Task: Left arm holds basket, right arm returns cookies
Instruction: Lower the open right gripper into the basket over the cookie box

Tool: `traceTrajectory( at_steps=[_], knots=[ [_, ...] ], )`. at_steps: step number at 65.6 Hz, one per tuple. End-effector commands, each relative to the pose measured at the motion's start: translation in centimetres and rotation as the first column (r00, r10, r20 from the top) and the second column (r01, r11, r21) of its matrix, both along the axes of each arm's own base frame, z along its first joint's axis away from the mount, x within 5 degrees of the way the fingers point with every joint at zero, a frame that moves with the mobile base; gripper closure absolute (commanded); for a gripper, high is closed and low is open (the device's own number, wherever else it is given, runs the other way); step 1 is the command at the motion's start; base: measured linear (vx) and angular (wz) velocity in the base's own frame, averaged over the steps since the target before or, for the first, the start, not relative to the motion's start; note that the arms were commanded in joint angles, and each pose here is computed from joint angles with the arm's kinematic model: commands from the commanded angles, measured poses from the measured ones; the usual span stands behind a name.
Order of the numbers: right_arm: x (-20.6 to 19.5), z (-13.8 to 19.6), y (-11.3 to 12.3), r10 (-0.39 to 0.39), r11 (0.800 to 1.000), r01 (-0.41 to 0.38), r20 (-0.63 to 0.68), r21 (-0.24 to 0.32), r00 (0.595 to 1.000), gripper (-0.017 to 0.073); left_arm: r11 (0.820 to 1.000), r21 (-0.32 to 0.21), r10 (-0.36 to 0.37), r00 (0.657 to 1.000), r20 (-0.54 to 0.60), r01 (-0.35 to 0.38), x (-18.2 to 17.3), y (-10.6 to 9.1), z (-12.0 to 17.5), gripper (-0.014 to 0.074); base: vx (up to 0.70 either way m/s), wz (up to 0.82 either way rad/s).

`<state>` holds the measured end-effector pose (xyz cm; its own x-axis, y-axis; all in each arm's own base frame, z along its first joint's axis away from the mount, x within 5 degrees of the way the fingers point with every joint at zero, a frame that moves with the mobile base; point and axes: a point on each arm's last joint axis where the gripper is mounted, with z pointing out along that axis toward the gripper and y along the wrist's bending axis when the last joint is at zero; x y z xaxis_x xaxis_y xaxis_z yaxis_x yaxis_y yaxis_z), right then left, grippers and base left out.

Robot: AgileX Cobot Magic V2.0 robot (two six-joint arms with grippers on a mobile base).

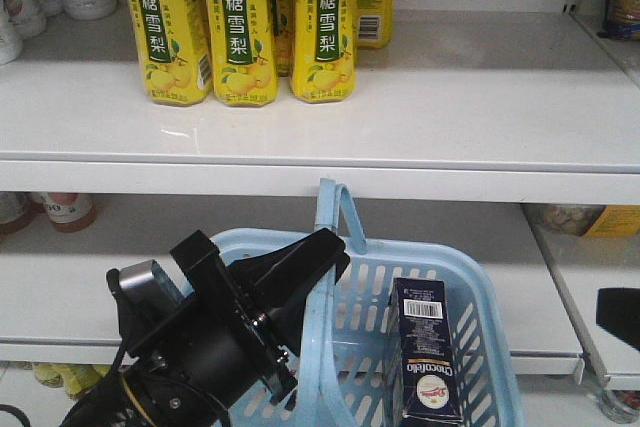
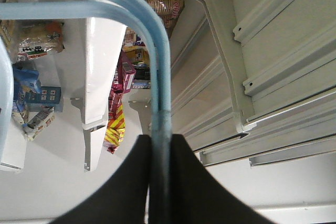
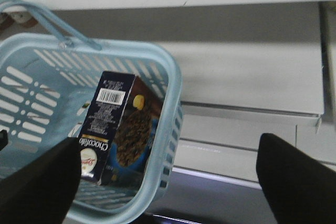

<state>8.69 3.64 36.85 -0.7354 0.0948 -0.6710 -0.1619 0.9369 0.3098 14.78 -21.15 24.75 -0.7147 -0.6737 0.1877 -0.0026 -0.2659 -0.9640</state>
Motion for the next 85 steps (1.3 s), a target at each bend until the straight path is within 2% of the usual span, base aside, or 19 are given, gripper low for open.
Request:
traceTrajectory(
  at_steps=[1,16,28,35,63,71,85],
  knots=[
    [0.9,0.7,0.9,0.036,0.998,-0.035,-0.007,0.053,0.999,-0.0048,0.958,-0.275,0.136,0.974,0.183,-0.082,0.2,1.6,4.0,0.0596,0.00,0.00],
    [2.5,0.7,3.3,0.156,0.980,-0.137,-0.132,0.147,0.979,-0.0034,0.958,-0.275,0.136,0.974,0.183,-0.082,0.2,1.6,4.0,0.0596,0.00,0.00],
    [4.2,0.7,5.0,0.218,0.970,-0.187,-0.219,0.155,0.951,-0.0034,0.958,-0.275,0.136,0.974,0.183,-0.082,0.2,1.6,4.0,0.0596,0.00,0.00],
    [5.3,0.6,6.0,0.227,0.968,-0.190,-0.255,0.161,0.940,-0.0034,0.958,-0.275,0.136,0.974,0.183,-0.082,0.2,1.6,4.0,0.0596,0.00,0.00],
    [8.2,-1.5,9.7,0.258,0.965,-0.219,-0.372,0.146,0.891,-0.0034,0.958,-0.275,0.136,0.974,0.183,-0.082,0.2,1.6,4.0,0.0596,0.00,0.00],
    [8.7,-2.3,10.4,0.254,0.967,-0.230,-0.380,0.108,0.889,-0.0034,0.958,-0.275,0.136,0.974,0.183,-0.082,0.2,1.6,4.0,0.0596,0.00,0.00],
    [9.7,-3.3,10.4,0.222,0.973,-0.229,-0.396,0.032,0.891,-0.0034,0.958,-0.275,0.136,0.974,0.183,-0.082,0.2,1.6,4.0,0.0596,0.00,0.00]
  ],
)
